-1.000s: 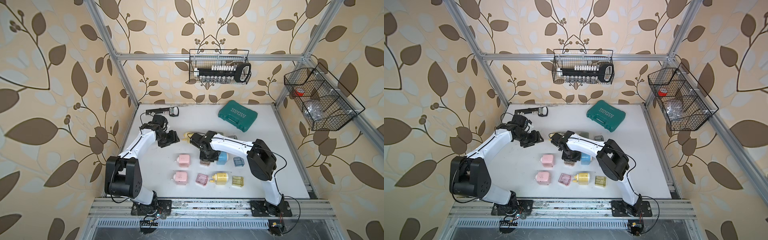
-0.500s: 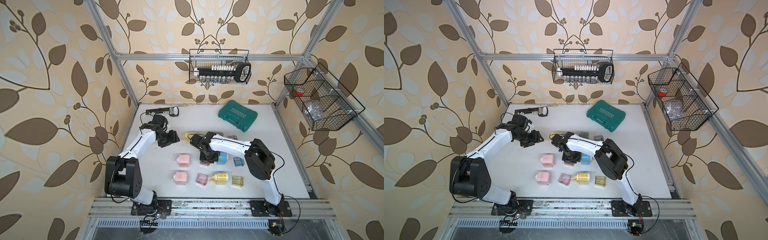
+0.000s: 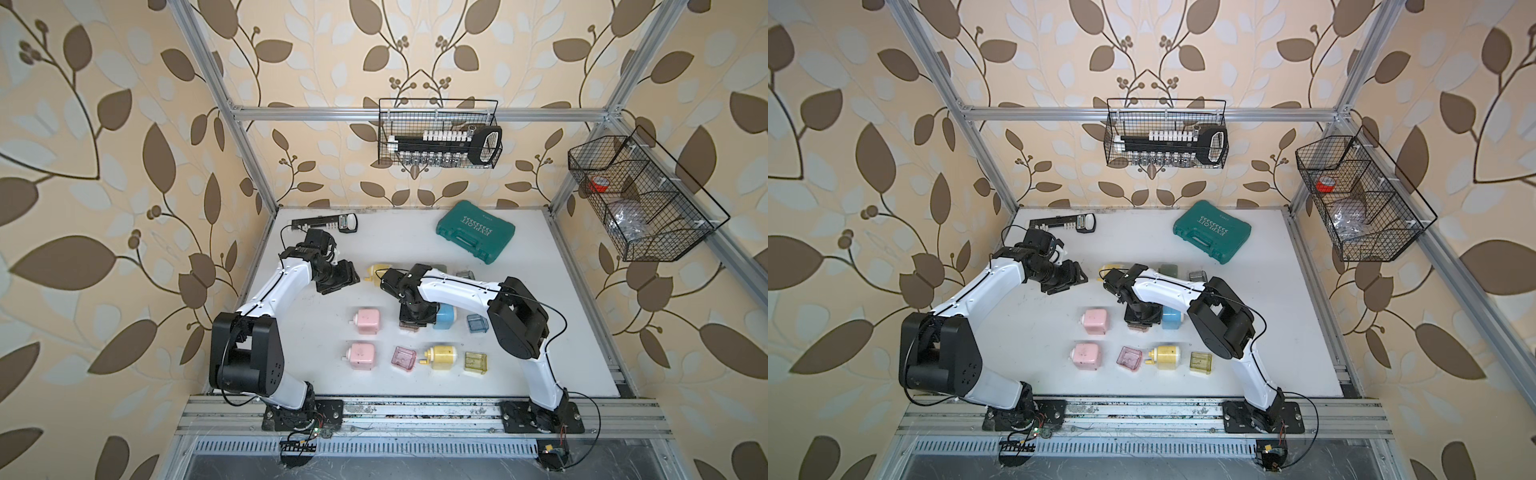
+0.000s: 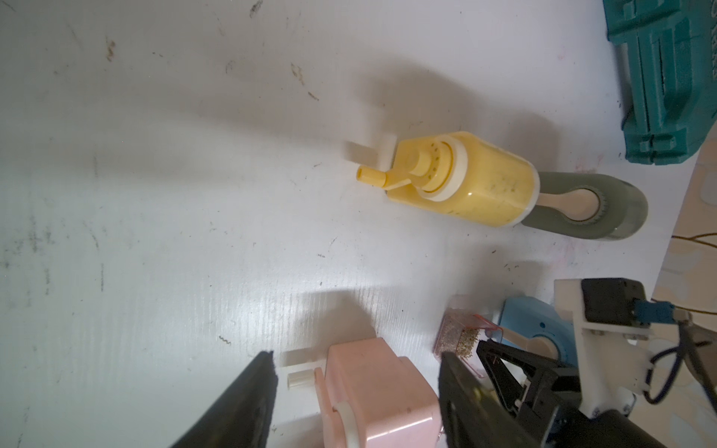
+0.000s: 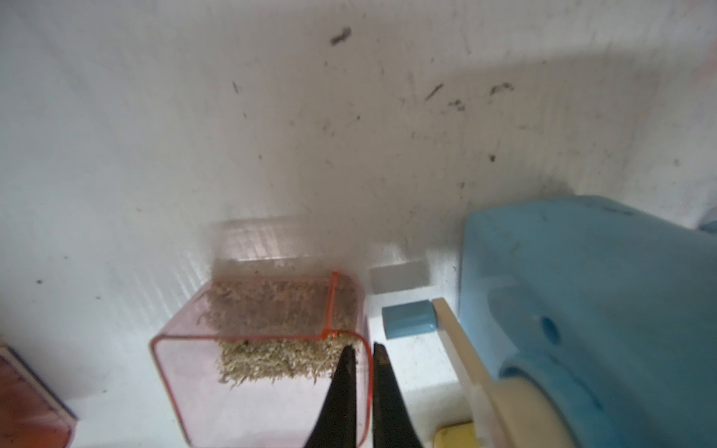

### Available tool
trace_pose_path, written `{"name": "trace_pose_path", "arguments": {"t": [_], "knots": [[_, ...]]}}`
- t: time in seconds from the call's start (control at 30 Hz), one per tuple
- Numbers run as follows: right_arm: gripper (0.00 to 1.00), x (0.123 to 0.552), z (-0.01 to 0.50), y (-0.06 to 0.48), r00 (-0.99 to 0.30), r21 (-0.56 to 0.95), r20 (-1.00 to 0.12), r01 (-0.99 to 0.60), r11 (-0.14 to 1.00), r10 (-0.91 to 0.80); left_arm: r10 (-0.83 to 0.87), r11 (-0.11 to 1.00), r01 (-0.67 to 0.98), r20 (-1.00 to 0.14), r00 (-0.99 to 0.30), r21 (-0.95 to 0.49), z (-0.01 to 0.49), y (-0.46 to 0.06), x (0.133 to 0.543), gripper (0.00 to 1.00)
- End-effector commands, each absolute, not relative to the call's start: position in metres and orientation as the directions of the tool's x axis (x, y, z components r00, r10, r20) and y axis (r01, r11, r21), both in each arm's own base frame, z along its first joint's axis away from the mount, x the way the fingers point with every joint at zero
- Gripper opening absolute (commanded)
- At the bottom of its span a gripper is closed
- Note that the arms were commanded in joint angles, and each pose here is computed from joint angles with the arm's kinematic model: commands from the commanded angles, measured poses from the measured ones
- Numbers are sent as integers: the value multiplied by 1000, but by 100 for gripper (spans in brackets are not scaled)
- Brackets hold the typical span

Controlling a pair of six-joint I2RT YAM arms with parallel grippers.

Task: Put the tray back into the pencil sharpener
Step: Pick up the container from the center of the board, then close the container of the pencil sharpener.

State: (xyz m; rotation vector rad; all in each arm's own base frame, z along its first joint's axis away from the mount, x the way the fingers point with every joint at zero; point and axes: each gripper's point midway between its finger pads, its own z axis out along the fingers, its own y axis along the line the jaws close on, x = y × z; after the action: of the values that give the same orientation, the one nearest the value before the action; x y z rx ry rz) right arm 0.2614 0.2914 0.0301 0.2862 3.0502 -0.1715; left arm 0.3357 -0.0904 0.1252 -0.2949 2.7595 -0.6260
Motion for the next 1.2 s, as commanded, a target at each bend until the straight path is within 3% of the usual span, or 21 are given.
{"name": "trace_pose_path", "arguments": {"t": [0.0,0.37,0.87,1.17], "knots": [[8,261,25,287,-981,-135,-73,190,972,181,-259,876,-118,-251,-933,-467,132,-93,334,68],[0,267,35,285,-982,-153,-98,173,973,160,-259,876,-117,-252,-932,-469,133,-93,334,68],[0,277,73,298,-985,-125,-142,120,985,102,-195,872,-35,-281,-940,-489,140,-100,328,74],[0,267,74,305,-988,-79,-129,97,992,86,-176,862,-83,-142,-974,-501,139,-104,296,75]]}}
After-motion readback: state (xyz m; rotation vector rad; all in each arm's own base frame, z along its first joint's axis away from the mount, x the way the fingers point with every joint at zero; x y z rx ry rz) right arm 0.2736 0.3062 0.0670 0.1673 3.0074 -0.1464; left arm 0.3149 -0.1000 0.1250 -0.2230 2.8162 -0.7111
